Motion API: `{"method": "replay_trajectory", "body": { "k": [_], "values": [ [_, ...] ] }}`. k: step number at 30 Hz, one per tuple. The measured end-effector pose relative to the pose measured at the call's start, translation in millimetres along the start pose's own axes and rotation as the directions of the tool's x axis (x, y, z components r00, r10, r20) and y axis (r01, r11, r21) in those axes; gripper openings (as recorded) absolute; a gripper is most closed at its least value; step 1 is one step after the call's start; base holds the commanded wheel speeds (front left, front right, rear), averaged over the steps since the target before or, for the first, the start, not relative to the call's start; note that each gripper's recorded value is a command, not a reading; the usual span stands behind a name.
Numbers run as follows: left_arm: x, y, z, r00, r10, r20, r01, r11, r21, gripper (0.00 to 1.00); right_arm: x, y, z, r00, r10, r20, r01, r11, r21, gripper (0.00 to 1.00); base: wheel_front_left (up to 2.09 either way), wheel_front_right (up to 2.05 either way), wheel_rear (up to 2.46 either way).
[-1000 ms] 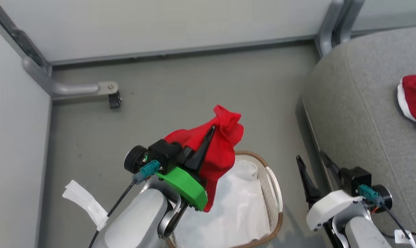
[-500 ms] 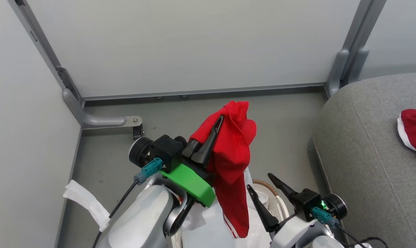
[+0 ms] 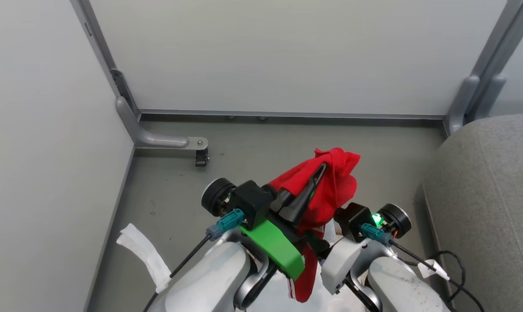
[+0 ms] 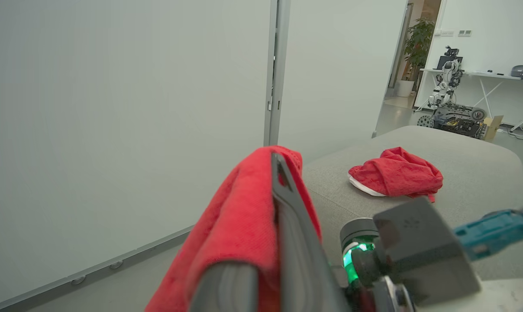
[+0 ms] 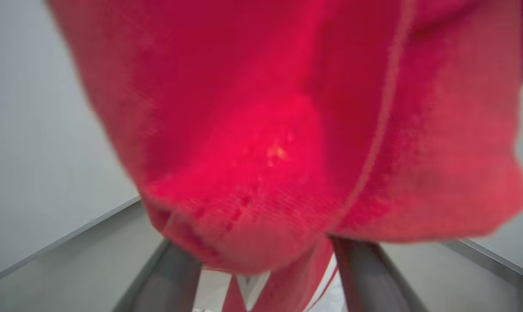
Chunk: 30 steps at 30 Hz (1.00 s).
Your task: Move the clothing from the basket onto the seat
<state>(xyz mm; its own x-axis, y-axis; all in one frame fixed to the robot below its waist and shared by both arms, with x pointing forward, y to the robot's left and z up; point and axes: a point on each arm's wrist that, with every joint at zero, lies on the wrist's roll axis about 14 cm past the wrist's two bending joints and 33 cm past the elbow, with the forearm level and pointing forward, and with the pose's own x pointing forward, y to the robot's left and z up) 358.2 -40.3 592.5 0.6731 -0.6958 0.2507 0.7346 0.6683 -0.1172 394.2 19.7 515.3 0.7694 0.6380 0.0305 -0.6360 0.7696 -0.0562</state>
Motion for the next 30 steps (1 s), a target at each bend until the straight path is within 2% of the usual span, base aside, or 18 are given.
{"method": "replay_trajectory", "body": {
  "k": [5,6,7,13,16,19,23,27,30],
  "values": [
    [-6.1,11.9,1.5,0.999,0.046,0.002,-0.046,0.999,-0.006,0.00,9.6,2.8,1.1,1.000,0.011,0.003,-0.011,0.999,0.051,0.00,0.00,0.00,0.00],
    [-6.5,15.8,1.5,0.998,0.057,0.002,-0.057,0.998,-0.005,0.32,9.8,3.1,1.3,1.000,0.011,0.005,-0.011,0.998,0.054,0.00,0.00,0.00,0.00],
    [-7.2,19.2,-0.6,0.998,0.068,-0.004,-0.068,0.998,-0.003,1.00,8.9,1.5,0.7,1.000,0.004,0.004,-0.004,0.998,0.064,0.00,0.00,0.00,0.00],
    [-6.3,23.0,-16.9,0.996,0.072,-0.042,-0.072,0.997,0.010,1.00,-12.1,-22.6,-8.6,0.995,-0.100,-0.010,0.101,0.988,0.119,0.00,0.00,0.00,0.00],
    [-3.5,24.3,-28.8,0.995,0.057,-0.077,-0.055,0.998,0.035,1.00,-31.3,-53.2,-12.1,0.977,-0.215,-0.013,0.214,0.965,0.152,0.00,0.00,0.00,0.00],
    [5.3,18.6,-37.9,0.995,0.026,-0.094,-0.023,0.999,0.031,1.00,-51.4,-83.4,-8.2,0.948,-0.318,0.001,0.314,0.939,0.143,0.00,0.00,0.00,0.00],
    [21.4,-2.2,-51.1,0.992,-0.052,-0.111,0.051,0.999,-0.007,1.00,-85.9,-124.0,1.3,0.889,-0.457,0.031,0.450,0.884,0.125,0.00,0.00,0.00,0.00],
    [37.0,-27.7,-65.0,0.981,-0.143,-0.129,0.138,0.989,-0.048,1.00,-119.9,-150.0,8.8,0.830,-0.556,0.052,0.548,0.829,0.108,0.00,0.00,0.00,0.00],
    [47.5,-45.3,-74.5,0.969,-0.205,-0.138,0.196,0.977,-0.079,1.00,-151.8,-169.3,9.0,0.767,-0.640,0.051,0.632,0.766,0.118,0.00,0.00,0.00,0.00]
  ]
}}
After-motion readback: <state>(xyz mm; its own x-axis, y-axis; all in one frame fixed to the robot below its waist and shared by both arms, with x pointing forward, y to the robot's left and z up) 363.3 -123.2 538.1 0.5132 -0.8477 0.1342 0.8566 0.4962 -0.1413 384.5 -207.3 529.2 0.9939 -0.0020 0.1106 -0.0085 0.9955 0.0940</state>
